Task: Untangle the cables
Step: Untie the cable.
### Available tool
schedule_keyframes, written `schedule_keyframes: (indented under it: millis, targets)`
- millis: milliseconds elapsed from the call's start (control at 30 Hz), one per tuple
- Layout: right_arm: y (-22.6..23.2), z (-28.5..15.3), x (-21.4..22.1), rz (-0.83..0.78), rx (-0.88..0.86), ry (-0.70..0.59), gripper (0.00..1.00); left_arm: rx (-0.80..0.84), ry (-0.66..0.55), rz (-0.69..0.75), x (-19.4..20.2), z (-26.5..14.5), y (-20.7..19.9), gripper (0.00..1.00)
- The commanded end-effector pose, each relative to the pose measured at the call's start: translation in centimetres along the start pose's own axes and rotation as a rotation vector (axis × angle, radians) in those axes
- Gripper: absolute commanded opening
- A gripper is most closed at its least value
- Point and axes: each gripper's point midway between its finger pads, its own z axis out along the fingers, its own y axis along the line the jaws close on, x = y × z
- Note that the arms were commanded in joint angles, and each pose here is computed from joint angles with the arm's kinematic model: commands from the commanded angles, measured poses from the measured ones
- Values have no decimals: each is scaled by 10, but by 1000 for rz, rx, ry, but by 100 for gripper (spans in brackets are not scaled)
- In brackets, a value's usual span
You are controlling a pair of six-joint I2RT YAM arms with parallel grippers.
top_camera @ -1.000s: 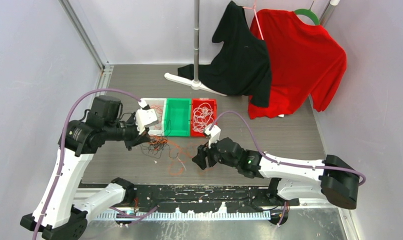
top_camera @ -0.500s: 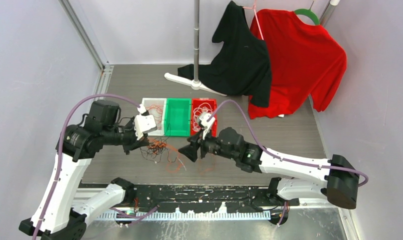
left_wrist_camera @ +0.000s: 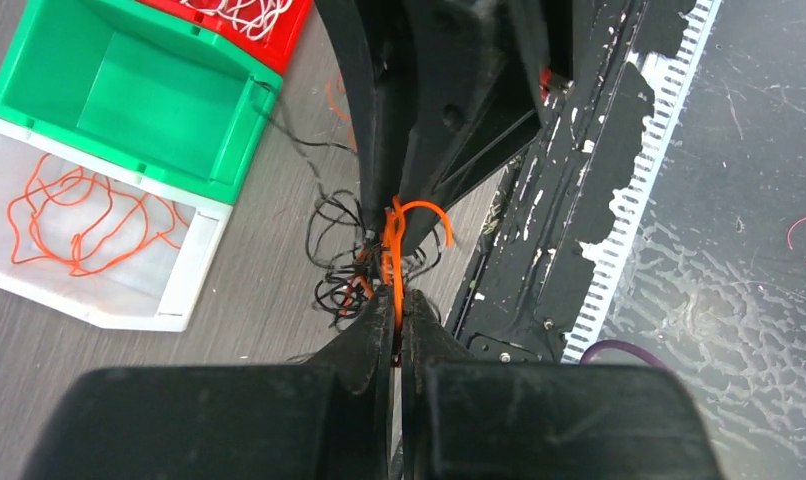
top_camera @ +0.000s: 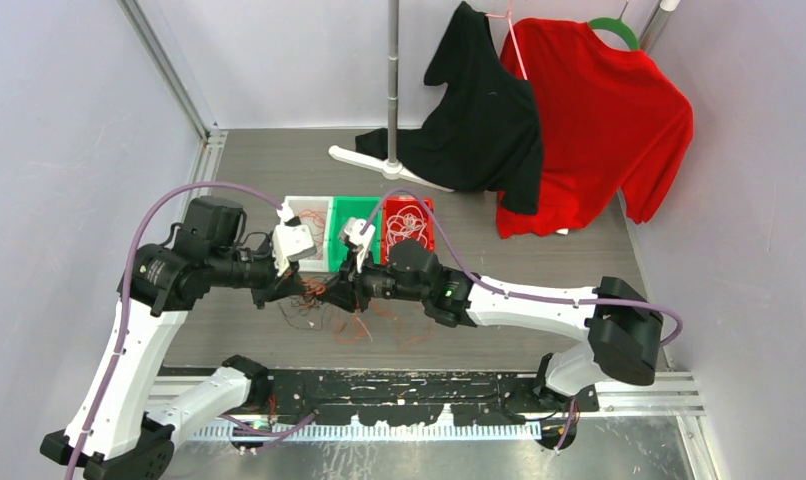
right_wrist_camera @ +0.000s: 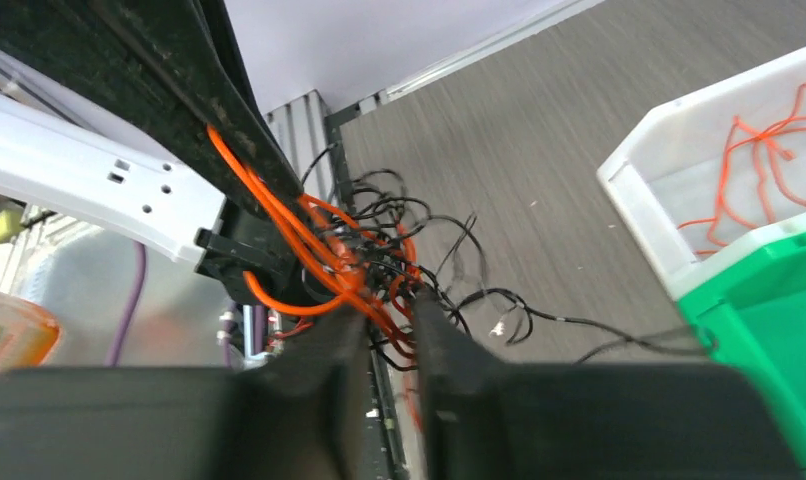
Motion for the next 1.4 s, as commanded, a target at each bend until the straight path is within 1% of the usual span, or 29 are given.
schedule_keyframes:
  millis: [0, 33, 67, 100, 133, 167, 200, 233, 300, 400, 500, 600, 667, 800, 900, 933, 1033, 1167, 1233, 1267, 1333, 1367]
  targets:
    - [22, 3, -54, -20, -64, -142, 9, 18, -71, 7, -18, -6, -6, 0]
    - [21, 0, -57, -19, -53, -156, 2, 12, -71, -1, -18, -6, -5, 9]
    - [20, -3, -60, -19, -44, -172, 1, 0, -68, -6, -18, -6, -2, 22]
    - [21, -8, -62, -18, -40, -186, 1, -13, -62, -12, -17, -6, 0, 37]
    - [22, -12, -65, -16, -37, -201, 1, -31, -53, -19, -16, -5, 4, 50]
    - [22, -16, -68, -14, -36, -216, 1, -51, -42, -27, -14, -5, 7, 59]
    - [23, -21, -69, -11, -37, -226, 1, -68, -33, -29, -12, -5, 11, 63]
    - [24, -26, -69, -6, -38, -230, 1, -87, -26, -34, -11, -6, 14, 65]
    - [24, -35, -68, -4, -34, -240, 1, -109, -23, -43, -10, -7, 17, 67]
    - [25, -52, -66, 10, -24, -264, 1, -117, -55, -64, -17, -10, 16, 67]
    - [23, -68, -62, 32, -5, -293, 1, -105, -103, -85, -26, -12, 11, 65]
    - [25, -78, -68, 45, -8, -332, 1, -30, -142, -143, -30, -6, -2, 55]
    - [29, -80, -71, 51, -23, -341, 1, 46, -169, -194, -33, 1, -14, 52]
    - [35, -75, -74, 63, -57, -335, 1, 153, -225, -291, -45, 8, -25, 51]
    - [38, -73, -77, 75, -72, -348, 1, 185, -262, -321, -54, 8, -27, 52]
    - [38, -73, -77, 78, -76, -351, 1, 180, -269, -326, -56, 8, -26, 51]
    - [39, -73, -81, 85, -82, -364, 1, 144, -280, -332, -60, 8, -18, 38]
    - [39, -73, -84, 98, -80, -380, 1, 89, -270, -327, -55, 11, -9, 14]
    - [34, -74, -83, 104, -51, -389, 1, 55, -255, -302, -50, 10, -5, 4]
    - [29, -76, -83, 108, -27, -394, 1, 38, -246, -291, -48, 9, -3, 0]
    - [18, -78, -81, 115, 32, -400, 6, 6, -240, -271, -47, 5, 0, 0]
    - [12, -79, -78, 117, 65, -394, 10, -6, -240, -265, -48, 4, 2, 0]
